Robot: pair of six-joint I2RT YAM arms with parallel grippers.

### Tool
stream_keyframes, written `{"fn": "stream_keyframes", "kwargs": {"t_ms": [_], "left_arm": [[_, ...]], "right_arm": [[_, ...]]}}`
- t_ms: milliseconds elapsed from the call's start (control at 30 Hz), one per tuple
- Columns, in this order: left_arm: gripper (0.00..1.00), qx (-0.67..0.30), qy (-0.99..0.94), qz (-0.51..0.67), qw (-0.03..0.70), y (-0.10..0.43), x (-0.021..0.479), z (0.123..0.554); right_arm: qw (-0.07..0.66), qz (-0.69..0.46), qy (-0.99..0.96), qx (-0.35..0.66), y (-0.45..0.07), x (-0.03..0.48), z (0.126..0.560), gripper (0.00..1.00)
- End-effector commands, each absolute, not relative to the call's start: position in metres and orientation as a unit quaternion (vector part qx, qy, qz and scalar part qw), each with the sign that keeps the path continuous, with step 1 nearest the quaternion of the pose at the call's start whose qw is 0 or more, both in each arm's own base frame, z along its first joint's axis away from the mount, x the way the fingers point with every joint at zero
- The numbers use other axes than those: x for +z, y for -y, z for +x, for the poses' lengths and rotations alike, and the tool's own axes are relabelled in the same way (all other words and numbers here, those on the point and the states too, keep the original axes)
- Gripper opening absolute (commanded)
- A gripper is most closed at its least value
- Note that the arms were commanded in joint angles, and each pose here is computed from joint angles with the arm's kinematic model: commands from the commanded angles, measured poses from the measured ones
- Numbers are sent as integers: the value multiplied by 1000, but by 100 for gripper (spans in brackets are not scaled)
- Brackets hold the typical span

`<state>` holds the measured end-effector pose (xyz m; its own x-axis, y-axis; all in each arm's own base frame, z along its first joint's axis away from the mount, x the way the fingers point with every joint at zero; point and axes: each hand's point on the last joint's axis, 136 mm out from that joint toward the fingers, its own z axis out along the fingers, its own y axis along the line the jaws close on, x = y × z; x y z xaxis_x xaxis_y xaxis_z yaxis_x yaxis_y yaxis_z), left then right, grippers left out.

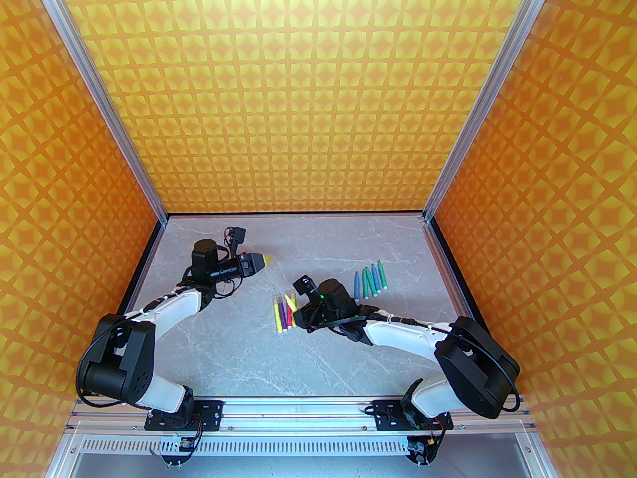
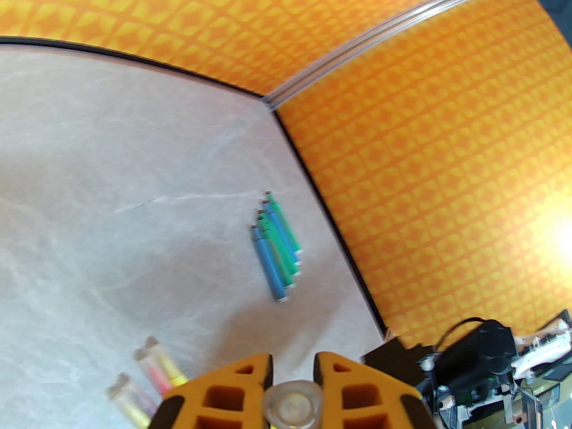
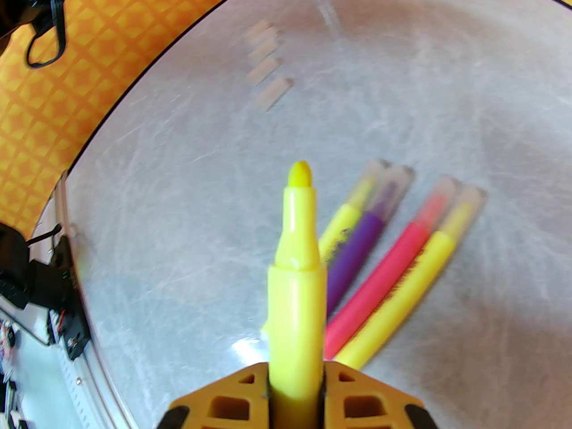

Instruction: Open the pen caps

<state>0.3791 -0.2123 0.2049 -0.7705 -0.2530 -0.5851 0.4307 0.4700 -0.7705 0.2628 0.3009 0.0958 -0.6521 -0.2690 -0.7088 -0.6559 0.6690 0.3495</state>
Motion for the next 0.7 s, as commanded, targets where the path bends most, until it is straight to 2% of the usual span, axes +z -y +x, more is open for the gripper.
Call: {"fn": "stream_keyframes", "kwargs": {"t_ms": [0,333,667], "left_arm": [[0,-430,-846,46,311,195,179,376],[0,-293,-928,45,226,164,123,363],[0,-182,-971,24,154,139,70,361]], "right_arm": [[348,-227,-879,236,-279,97,284,0],[391,-94,-909,109,-216,92,334,0],[380,-22,-925,7,-165,77,363,0]]}}
